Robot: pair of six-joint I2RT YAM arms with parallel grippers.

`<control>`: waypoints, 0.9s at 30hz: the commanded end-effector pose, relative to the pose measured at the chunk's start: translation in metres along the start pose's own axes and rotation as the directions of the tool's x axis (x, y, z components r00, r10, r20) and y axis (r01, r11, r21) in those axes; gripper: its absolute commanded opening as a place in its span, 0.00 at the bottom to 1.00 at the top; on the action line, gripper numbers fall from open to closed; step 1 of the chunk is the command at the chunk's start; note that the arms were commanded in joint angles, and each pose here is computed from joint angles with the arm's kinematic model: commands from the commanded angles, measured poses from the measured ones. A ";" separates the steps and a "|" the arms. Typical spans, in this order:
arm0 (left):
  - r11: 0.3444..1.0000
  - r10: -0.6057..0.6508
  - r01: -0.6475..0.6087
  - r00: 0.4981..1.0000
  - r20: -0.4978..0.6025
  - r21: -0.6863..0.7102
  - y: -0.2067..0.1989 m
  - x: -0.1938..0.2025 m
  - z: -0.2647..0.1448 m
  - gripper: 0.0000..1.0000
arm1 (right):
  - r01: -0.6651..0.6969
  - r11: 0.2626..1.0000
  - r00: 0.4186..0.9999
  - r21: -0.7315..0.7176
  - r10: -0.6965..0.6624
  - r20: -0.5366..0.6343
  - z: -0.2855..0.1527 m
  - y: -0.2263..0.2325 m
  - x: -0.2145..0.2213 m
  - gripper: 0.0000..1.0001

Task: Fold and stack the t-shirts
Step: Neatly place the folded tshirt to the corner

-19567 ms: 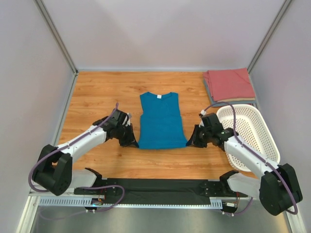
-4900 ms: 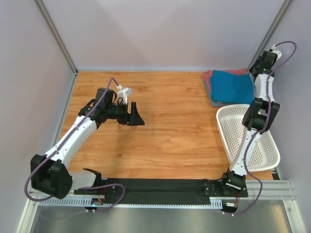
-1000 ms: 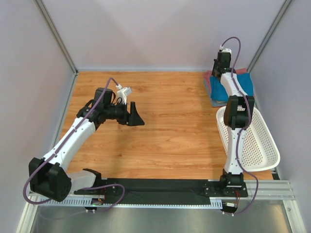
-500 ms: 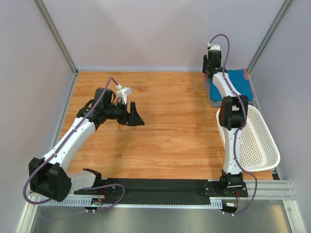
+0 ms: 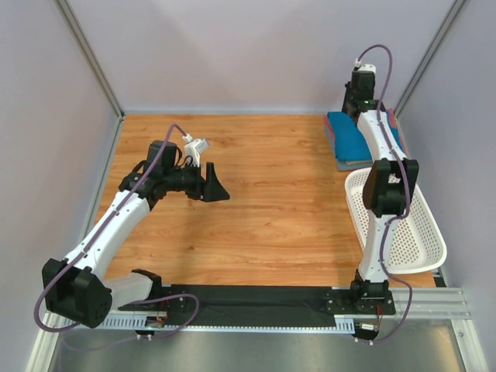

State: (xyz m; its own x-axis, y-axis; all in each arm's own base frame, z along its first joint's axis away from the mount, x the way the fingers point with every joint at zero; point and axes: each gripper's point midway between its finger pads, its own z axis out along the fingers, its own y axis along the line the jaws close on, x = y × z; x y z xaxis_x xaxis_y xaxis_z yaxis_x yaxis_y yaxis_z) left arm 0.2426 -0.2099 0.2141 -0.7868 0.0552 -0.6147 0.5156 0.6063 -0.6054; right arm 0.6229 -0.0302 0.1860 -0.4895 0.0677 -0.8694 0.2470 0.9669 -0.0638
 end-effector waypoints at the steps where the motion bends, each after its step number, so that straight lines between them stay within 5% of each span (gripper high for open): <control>1: 0.999 0.027 -0.030 0.998 0.060 0.040 -0.017 -0.016 -0.008 0.77 | -0.123 0.992 0.991 0.026 0.125 -0.052 -0.059 -0.051 -0.022 0.28; 5: 0.992 0.000 -0.014 0.994 0.108 0.122 -0.041 -0.036 -0.014 0.77 | -0.233 0.972 0.956 0.017 0.232 -0.178 -0.120 -0.066 0.010 0.33; 9: 0.986 0.024 -0.047 0.990 0.142 0.161 -0.063 -0.058 -0.021 0.78 | -0.319 0.933 0.936 -0.163 0.284 -0.207 -0.219 -0.042 0.013 0.42; 11: 0.990 0.032 -0.047 0.993 0.113 0.135 -0.068 -0.058 -0.021 0.78 | -0.337 0.920 0.927 -0.200 0.287 -0.242 -0.254 -0.035 0.028 0.61; 13: 0.989 0.081 -0.092 0.992 0.102 0.112 -0.079 -0.063 -0.021 0.78 | -0.363 0.892 0.922 -0.269 0.300 -0.246 -0.298 -0.028 0.044 1.00; 19: 0.968 0.142 -0.163 0.983 0.119 0.193 -0.121 -0.062 -0.039 0.78 | -0.440 0.784 0.895 -0.437 0.343 -0.287 -0.373 -0.007 0.084 1.00; 27: 0.966 0.145 -0.190 0.960 0.241 0.173 -0.140 -0.055 -0.080 0.83 | -0.372 0.723 0.921 -0.582 0.364 -0.137 -0.454 -0.009 0.074 1.00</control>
State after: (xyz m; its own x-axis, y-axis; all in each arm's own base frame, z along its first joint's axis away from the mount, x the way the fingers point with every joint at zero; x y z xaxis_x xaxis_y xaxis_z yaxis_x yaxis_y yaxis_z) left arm 0.2042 -0.2455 0.3502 -0.6484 0.0187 -0.7611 0.6869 0.4454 -0.5743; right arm 0.2211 0.0628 0.3335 -0.4682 0.4421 -0.7651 -0.0537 0.8500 0.5241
